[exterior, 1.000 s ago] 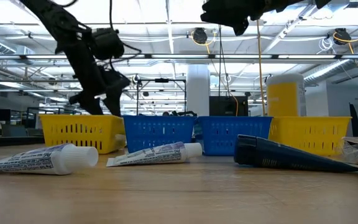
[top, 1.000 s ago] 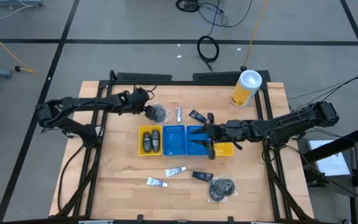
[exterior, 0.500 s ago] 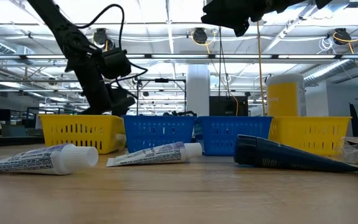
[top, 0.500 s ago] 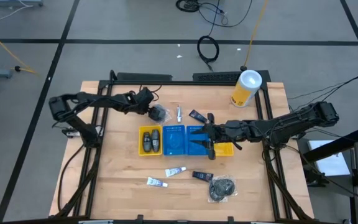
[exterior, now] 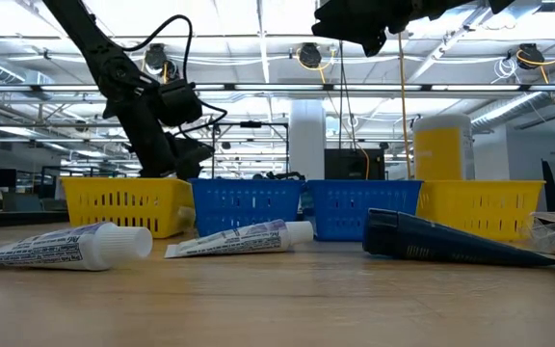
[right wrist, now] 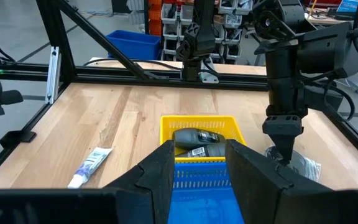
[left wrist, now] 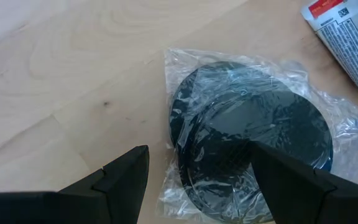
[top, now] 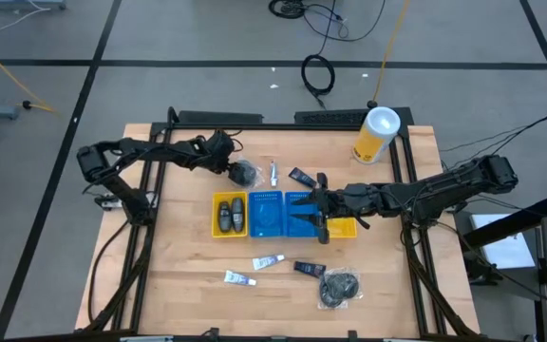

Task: Pick & Place Travel size toiletries
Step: Put the hairbrush into the right blue bin

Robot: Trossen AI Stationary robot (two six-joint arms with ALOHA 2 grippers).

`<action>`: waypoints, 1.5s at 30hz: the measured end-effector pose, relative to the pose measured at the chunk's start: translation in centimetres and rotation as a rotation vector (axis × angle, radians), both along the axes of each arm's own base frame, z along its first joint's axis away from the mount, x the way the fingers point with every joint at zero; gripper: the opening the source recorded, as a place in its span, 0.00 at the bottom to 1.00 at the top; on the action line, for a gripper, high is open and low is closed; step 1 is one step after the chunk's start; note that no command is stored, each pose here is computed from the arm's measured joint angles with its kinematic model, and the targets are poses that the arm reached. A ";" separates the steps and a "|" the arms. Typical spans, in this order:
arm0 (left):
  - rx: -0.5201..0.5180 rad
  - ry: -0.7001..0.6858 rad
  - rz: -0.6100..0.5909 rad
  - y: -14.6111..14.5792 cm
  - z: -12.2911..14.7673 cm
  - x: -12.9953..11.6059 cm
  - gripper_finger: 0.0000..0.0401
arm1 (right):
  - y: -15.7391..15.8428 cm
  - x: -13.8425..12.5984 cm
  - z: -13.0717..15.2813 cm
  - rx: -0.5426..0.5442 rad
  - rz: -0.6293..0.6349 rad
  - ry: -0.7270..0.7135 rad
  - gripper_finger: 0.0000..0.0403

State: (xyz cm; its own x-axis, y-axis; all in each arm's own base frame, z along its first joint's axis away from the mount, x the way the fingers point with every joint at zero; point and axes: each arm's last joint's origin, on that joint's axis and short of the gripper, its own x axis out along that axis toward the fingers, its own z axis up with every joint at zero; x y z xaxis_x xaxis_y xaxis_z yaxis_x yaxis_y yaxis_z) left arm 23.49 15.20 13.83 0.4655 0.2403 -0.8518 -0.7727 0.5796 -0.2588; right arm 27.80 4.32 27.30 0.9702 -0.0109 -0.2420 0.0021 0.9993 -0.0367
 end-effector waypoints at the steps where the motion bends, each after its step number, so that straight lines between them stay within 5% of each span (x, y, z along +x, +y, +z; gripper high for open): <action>1: -0.002 -0.001 -0.002 0.0 0.0 0.0 0.68 | 0.0 0.0 0.0 0.000 0.000 0.000 0.33; 7: -0.006 -0.005 -0.011 0.0 0.0 0.0 0.53 | 0.0 0.0 0.0 0.000 0.000 0.000 0.33; 17: 0.010 0.002 -0.025 0.0 0.0 0.0 0.03 | 0.0 0.0 0.0 0.000 0.000 0.000 0.33; 28: 0.004 -0.029 -0.048 -0.5 1.0 -0.1 0.00 | 0.0 0.0 0.0 0.000 0.000 0.001 0.33; 39: 0.142 -0.160 -0.073 -2.1 6.2 -1.3 0.00 | 0.0 0.0 -0.1 -0.002 -0.003 0.007 0.33; 45: 0.258 -0.255 -0.182 -4.6 9.5 -1.9 0.00 | -0.2 0.0 -0.1 0.031 -0.019 0.006 0.33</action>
State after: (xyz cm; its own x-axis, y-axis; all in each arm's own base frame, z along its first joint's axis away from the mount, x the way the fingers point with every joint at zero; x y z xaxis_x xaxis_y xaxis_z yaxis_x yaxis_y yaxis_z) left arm 21.64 10.63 23.29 0.7085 0.3252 -0.6263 -0.5816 0.7717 -0.2572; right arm 27.81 4.09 27.24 0.9683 -0.0214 -0.2487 0.0206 0.9998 -0.0057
